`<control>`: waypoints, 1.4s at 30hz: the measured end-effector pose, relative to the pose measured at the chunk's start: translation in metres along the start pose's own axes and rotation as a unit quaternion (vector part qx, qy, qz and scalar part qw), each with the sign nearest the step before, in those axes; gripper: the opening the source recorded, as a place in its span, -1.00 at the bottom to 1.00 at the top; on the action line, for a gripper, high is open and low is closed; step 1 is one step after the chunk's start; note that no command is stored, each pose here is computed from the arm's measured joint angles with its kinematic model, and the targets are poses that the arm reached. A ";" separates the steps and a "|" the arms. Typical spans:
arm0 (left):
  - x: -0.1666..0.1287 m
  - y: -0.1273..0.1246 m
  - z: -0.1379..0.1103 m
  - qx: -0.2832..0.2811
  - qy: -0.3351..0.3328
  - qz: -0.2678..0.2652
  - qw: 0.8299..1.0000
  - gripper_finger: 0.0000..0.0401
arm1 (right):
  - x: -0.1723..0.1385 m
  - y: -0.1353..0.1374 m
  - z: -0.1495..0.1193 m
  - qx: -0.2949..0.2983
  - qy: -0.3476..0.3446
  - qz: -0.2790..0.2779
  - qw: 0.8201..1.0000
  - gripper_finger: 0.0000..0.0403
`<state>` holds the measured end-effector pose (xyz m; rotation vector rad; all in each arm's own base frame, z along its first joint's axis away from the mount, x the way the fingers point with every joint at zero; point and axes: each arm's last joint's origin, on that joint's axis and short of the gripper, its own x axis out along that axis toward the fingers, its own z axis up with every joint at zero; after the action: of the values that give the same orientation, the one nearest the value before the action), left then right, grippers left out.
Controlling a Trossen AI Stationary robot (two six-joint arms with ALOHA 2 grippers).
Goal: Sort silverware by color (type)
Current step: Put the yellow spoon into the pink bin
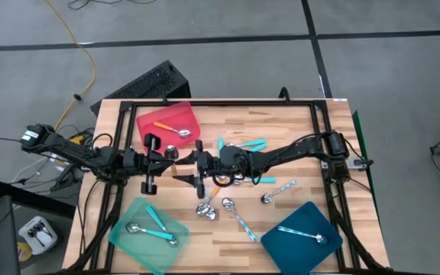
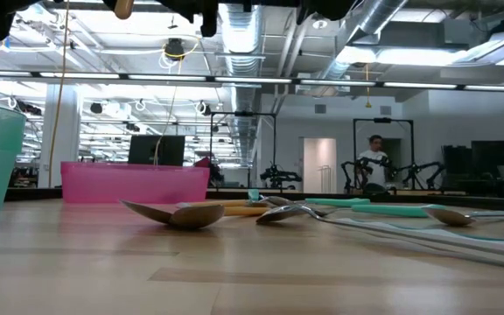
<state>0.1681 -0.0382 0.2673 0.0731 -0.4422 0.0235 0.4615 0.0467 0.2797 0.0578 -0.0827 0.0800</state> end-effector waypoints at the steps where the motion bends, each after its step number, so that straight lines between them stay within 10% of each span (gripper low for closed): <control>1: 0.000 0.000 0.000 -0.001 0.001 0.000 1.000 -1.00 | 0.000 0.000 0.000 0.000 0.000 0.000 1.000 0.11; 22: 0.000 -0.001 -0.001 -0.011 0.003 -0.004 1.000 -1.00 | 0.000 -0.002 -0.001 -0.001 0.008 -0.003 1.000 -0.80; 36: 0.000 -0.001 -0.002 -0.016 0.005 -0.006 1.000 -1.00 | 0.000 0.001 -0.001 0.001 0.008 -0.002 1.000 -0.79; 42: 0.000 -0.001 -0.002 -0.012 0.005 -0.004 1.000 -1.00 | 0.000 -0.003 0.000 0.011 0.001 -0.005 1.000 -0.28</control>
<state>0.1692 -0.0387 0.2660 0.0518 -0.4324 0.0111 0.4615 0.0440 0.2799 0.0796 -0.0799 0.0706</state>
